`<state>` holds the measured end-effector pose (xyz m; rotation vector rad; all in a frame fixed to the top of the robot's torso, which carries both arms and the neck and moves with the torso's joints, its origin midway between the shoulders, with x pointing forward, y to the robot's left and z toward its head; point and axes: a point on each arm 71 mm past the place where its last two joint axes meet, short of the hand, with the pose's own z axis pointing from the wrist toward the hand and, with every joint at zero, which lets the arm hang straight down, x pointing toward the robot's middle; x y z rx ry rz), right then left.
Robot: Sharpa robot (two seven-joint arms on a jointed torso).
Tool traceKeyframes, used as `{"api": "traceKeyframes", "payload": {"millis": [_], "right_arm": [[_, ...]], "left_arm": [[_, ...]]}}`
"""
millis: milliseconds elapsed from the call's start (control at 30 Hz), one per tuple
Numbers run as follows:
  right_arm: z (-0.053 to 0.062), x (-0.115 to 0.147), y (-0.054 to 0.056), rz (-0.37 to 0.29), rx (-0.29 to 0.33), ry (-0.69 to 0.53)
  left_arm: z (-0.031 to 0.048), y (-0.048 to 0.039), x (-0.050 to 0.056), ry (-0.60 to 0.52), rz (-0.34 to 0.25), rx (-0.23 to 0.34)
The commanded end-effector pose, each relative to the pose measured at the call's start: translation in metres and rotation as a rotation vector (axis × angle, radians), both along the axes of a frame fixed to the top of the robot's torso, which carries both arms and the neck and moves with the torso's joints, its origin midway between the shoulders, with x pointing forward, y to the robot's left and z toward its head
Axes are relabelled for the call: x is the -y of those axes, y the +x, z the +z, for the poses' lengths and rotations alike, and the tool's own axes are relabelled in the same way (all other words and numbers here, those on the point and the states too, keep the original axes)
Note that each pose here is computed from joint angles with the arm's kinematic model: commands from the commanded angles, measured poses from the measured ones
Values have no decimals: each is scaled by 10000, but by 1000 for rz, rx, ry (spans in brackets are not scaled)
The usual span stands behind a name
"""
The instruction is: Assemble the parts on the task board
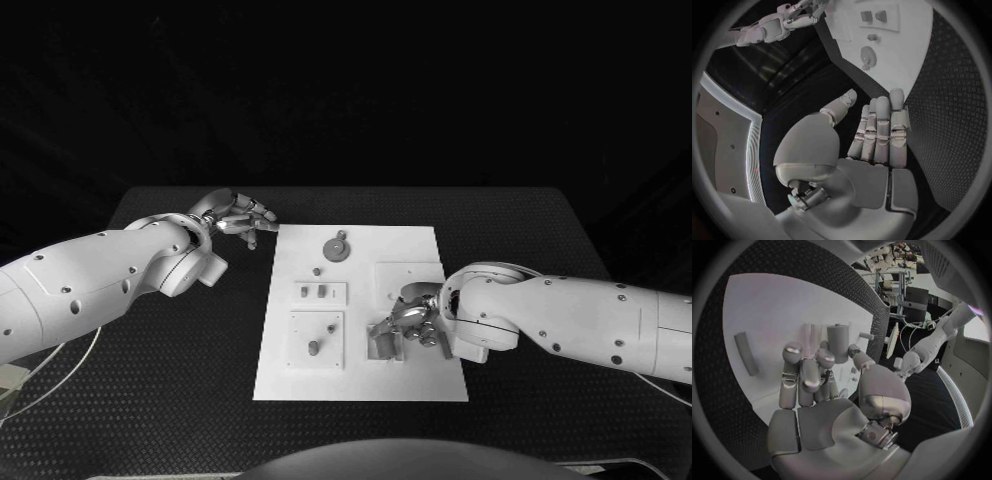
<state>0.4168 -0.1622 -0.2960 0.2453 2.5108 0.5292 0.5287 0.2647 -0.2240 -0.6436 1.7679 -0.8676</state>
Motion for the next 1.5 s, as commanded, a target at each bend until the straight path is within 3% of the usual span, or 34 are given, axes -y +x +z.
{"api": "traceKeyframes", "payload": {"millis": [33, 967, 1500], "right_arm": [[-10, -14, -7, 17, -2, -3], [-12, -12, 15, -15, 34, 10], [-30, -26, -18, 27, -6, 0]], "left_arm": [[5, -4, 21, -6, -12, -3], [6, -5, 15, -5, -11, -3], [5, -5, 13, -4, -11, -3]]}}
